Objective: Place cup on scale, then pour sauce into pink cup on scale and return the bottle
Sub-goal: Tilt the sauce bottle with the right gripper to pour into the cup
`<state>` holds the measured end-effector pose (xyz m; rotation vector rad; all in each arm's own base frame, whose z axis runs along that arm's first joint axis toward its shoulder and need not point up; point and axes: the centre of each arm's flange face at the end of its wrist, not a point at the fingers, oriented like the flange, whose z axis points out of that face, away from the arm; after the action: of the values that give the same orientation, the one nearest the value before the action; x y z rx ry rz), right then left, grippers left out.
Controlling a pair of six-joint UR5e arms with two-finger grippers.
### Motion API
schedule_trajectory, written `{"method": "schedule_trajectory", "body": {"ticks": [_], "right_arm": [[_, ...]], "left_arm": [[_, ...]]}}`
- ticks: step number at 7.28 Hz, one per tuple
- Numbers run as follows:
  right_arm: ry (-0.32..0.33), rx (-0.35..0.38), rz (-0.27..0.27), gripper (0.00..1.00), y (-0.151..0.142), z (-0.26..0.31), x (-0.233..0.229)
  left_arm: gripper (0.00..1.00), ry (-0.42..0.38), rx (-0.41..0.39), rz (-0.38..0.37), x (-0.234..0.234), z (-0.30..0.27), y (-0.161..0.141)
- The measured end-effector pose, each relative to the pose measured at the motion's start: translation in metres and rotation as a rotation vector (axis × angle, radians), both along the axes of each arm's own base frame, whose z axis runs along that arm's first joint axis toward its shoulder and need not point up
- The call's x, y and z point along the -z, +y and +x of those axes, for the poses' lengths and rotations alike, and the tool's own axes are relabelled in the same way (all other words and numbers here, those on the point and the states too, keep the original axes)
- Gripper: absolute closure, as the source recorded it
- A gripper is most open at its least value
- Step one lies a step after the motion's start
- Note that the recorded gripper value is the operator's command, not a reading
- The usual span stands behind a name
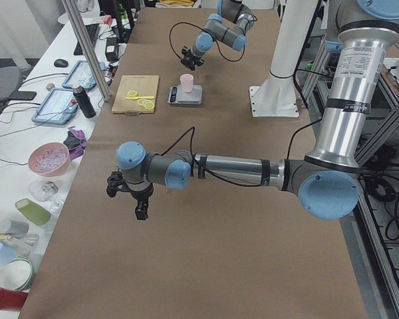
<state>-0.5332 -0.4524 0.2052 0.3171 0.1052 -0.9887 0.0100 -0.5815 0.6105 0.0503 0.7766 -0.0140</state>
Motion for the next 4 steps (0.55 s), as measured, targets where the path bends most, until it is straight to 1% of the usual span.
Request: {"method": "schedule_trajectory", "body": {"ticks": [1, 4], "right_arm": [[0.014, 0.000, -0.003, 0.37, -0.002, -0.003, -0.002], [0.062, 0.005, -0.016, 0.38, 0.000, -0.009, 0.003]], "left_arm": [[0.02, 0.004, 0.002, -0.001, 0.007, -0.001, 0.001], [0.02, 0.012, 0.000, -0.048, 0.036, -0.003, 0.007]]}}
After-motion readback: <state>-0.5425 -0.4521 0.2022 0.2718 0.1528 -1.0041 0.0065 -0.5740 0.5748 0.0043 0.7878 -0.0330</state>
